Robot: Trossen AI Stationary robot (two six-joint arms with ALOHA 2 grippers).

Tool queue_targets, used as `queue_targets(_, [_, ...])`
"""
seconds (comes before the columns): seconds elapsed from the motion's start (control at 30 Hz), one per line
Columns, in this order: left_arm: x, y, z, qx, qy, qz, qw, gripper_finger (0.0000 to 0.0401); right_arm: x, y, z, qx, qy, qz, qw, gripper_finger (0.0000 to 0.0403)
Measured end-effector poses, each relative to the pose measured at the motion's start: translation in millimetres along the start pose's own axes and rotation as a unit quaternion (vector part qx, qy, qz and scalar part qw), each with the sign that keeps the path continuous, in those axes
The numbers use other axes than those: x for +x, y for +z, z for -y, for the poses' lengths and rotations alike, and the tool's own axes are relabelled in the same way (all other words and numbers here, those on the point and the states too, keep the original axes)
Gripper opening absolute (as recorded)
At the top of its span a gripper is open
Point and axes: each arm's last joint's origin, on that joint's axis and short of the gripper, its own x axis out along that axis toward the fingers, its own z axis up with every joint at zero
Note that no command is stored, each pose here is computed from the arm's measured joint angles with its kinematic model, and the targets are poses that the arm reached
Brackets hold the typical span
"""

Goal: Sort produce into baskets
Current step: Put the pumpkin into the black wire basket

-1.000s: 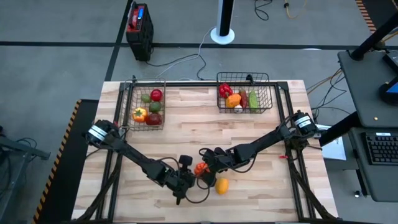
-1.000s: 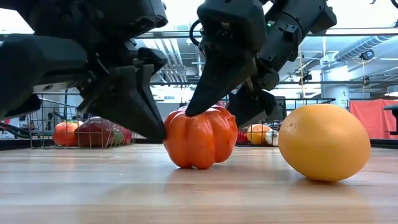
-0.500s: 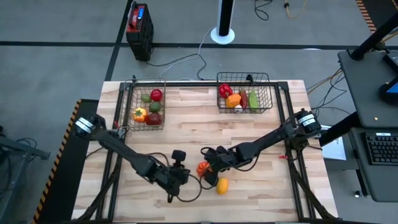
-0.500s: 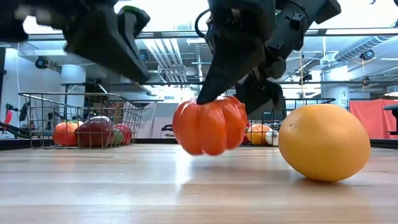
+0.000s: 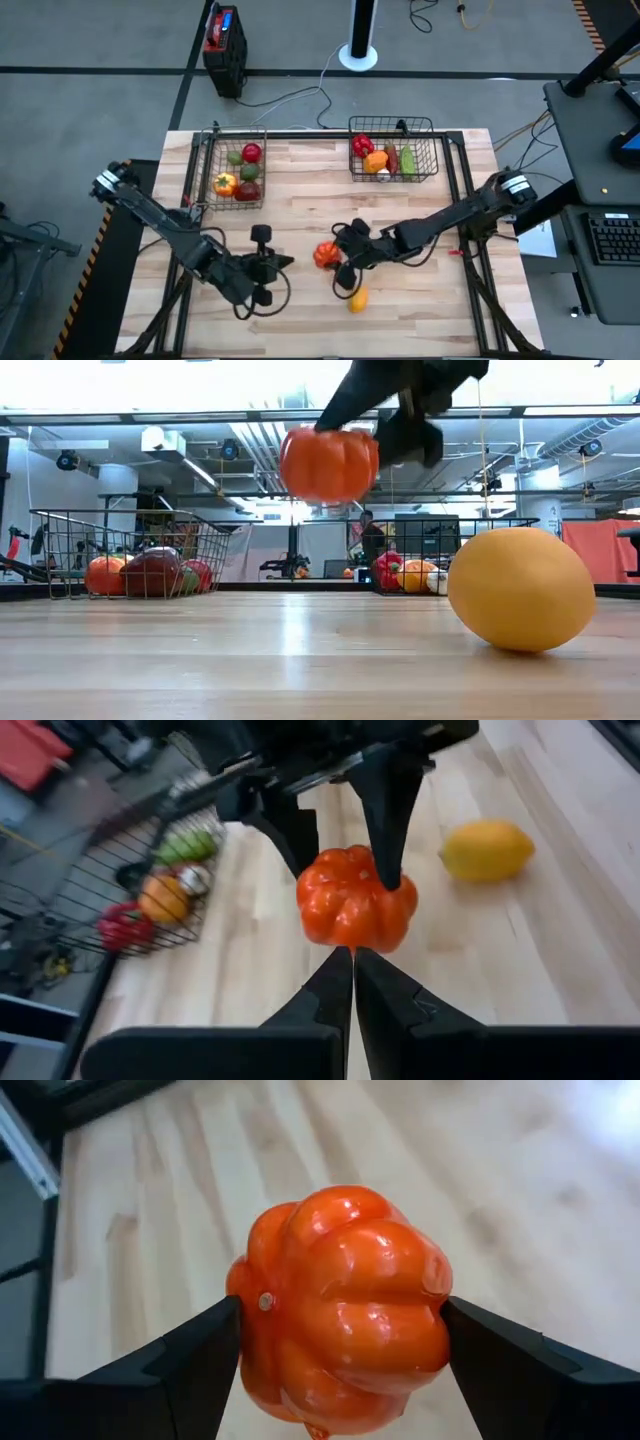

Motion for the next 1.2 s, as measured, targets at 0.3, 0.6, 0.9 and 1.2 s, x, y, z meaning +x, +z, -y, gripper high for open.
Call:
queue_targets(0.3, [-13, -8, -6, -0.028, 0.039, 0.028, 0.998, 0.0000, -54, 26, 17, -0.034, -0.108, 0.083, 0.990, 0.0308])
queue_targets(0.6, [-12, -14, -8, -0.117, 0.098, 0.037, 0.988, 0.0000, -112, 41, 85, 0.064, -0.304, 0.090, 0.946, 0.0308])
queue_targets(0.9, [-12, -13, -14, -0.053, 0.192, 0.046, 0.979, 0.0000, -123, 61, 158, 0.136, -0.401, 0.046, 0.905, 0.0308])
queue_targets(1.2, [-1, -7, -23, 0.017, 0.125, 0.023, 0.992, 0.0000, -122, 72, 252, 0.212, -0.466, -0.034, 0.858, 0.0308])
